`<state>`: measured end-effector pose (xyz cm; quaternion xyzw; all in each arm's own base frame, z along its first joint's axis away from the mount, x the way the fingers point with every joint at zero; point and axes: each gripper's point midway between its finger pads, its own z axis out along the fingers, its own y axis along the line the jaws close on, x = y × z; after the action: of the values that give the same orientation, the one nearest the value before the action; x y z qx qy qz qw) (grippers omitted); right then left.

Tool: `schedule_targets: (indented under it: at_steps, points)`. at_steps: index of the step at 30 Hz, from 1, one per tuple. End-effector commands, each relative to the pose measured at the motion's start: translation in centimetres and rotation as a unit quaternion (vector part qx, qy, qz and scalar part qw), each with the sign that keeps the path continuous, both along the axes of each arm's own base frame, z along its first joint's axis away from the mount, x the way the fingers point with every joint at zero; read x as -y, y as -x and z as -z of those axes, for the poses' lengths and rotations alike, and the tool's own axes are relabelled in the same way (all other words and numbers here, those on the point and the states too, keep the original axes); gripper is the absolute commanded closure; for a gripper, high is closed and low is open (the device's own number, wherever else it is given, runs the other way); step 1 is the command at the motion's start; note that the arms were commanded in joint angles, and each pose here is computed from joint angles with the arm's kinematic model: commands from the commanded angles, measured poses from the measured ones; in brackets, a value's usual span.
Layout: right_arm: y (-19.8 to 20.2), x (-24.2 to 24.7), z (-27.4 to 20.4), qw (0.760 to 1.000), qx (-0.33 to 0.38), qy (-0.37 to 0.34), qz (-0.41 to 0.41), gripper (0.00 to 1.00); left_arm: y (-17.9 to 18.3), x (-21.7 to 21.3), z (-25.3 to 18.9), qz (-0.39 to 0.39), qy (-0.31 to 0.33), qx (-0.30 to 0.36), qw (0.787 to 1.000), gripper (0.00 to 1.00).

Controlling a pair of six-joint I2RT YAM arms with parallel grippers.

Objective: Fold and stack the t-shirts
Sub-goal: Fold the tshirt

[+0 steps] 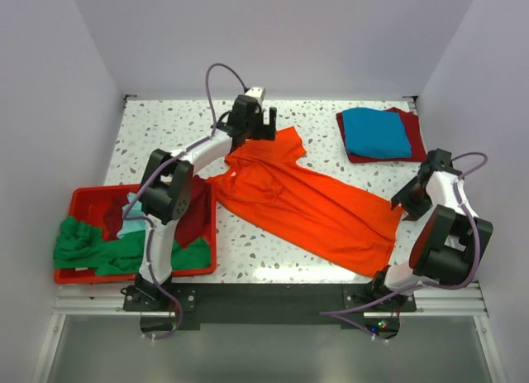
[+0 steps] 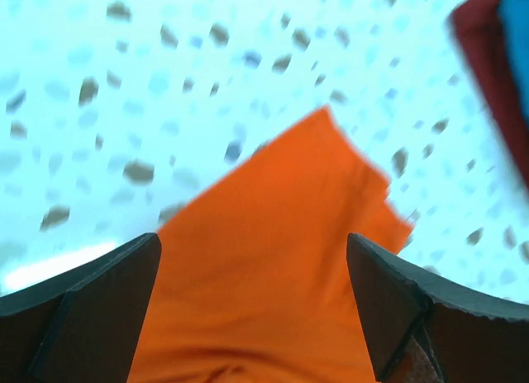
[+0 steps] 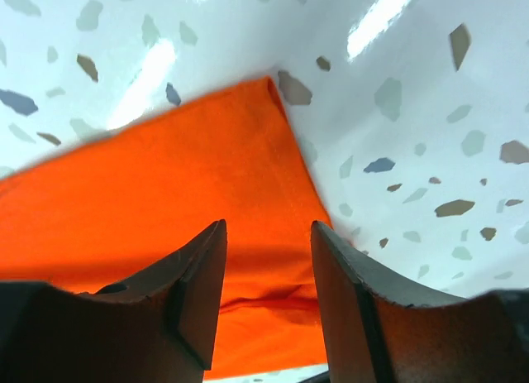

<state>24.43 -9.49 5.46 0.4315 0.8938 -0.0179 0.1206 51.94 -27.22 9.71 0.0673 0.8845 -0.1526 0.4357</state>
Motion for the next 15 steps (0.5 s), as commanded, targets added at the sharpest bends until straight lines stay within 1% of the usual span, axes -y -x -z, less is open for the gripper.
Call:
schedule_targets:
  at_steps: [1, 4, 7, 8, 15]
  points:
    - [-1.7, 2.5, -0.8, 0.998, 0.034, 0.06, 0.012, 0.52, -3.7, 2.7, -4.4, 0.016, 0.064, 0.063, 0.996, 0.01]
    - [-2.2, 3.2, -0.1, 0.996, 0.036, 0.077, 0.013, 0.55, -5.5, 4.5, -5.0, 0.033, 0.096, 0.095, 0.99, 0.02]
    - [-2.8, 3.6, 0.3, 0.996, 0.04, 0.081, 0.013, 0.57, -6.8, 5.2, -4.1, 0.032, 0.103, 0.103, 0.989, 0.03]
    - [-3.2, 3.9, 0.4, 0.995, 0.047, 0.087, 0.012, 0.57, -7.1, 5.4, -4.5, 0.034, 0.108, 0.11, 0.987, 0.04]
    - [-4.3, 3.5, 1.5, 0.996, 0.054, 0.066, 0.006, 0.59, -7.8, 5.2, -3.4, 0.019, 0.105, 0.118, 0.987, 0.04]
